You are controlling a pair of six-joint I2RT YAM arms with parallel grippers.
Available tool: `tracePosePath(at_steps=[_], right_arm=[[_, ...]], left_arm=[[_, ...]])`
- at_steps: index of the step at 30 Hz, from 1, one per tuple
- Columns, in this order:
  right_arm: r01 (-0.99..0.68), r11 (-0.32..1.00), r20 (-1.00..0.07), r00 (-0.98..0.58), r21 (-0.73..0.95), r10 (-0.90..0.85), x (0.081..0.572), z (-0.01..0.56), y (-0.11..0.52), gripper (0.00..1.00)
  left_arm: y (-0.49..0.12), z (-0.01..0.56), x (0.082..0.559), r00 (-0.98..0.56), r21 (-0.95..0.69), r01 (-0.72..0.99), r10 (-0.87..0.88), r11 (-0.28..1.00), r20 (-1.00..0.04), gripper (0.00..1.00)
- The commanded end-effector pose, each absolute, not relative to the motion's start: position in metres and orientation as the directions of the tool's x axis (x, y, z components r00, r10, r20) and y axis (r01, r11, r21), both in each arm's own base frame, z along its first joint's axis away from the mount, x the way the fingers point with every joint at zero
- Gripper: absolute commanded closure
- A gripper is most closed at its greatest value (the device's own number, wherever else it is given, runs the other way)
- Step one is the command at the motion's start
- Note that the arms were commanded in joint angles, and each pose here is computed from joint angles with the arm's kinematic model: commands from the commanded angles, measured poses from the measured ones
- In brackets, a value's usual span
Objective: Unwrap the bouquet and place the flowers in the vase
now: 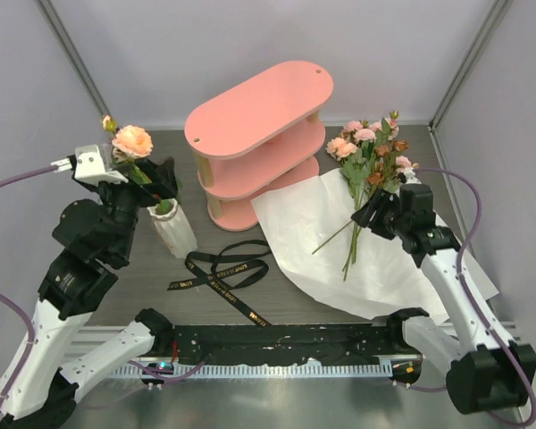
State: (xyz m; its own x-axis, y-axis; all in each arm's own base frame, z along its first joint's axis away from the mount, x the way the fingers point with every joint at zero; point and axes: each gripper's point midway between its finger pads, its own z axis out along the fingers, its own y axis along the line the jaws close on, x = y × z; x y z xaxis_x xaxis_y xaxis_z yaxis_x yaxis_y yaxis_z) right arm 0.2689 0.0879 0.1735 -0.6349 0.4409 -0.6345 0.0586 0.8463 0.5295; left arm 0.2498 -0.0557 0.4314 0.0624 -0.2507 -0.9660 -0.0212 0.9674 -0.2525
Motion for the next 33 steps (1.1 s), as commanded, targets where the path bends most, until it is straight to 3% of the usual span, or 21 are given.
tracePosePath(at_steps=[1, 5, 6, 12, 20, 33], right_arm=[[0.263, 0.866, -0.624, -0.607, 0.426, 0.492, 0.298, 0.163, 0.058, 0.42], [0.358, 0.854, -0.607, -0.601, 0.377, 0.520, 0.324, 0.149, 0.047, 0.49], [0.347, 0.850, -0.584, -0.618, 0.397, 0.526, 0.328, 0.146, 0.055, 0.57], [0.412, 0.790, -0.488, -0.626, 0.454, 0.608, 0.353, 0.115, 0.069, 0.60], [0.525, 0.718, -0.522, -0.495, 0.457, 0.694, 0.376, 0.095, 0.051, 0.62], [0.584, 0.706, -0.510, -0.498, 0.401, 0.701, 0.400, 0.067, 0.033, 0.68]], left_arm=[[-0.121, 0.465, 0.232, 0.032, -0.279, 0.371, -0.313, 0.886, -0.949, 0.00], [-0.163, 0.443, 0.243, -0.073, -0.251, 0.488, -0.248, 0.836, -0.966, 0.00], [-0.177, 0.437, 0.240, -0.109, -0.246, 0.544, -0.224, 0.802, -0.969, 0.00], [-0.225, 0.385, 0.235, -0.294, -0.266, 0.689, -0.076, 0.674, -0.953, 0.00], [-0.226, 0.364, 0.224, -0.320, -0.308, 0.696, -0.103, 0.649, -0.942, 0.00], [-0.230, 0.358, 0.227, -0.341, -0.326, 0.692, -0.107, 0.644, -0.934, 0.00]])
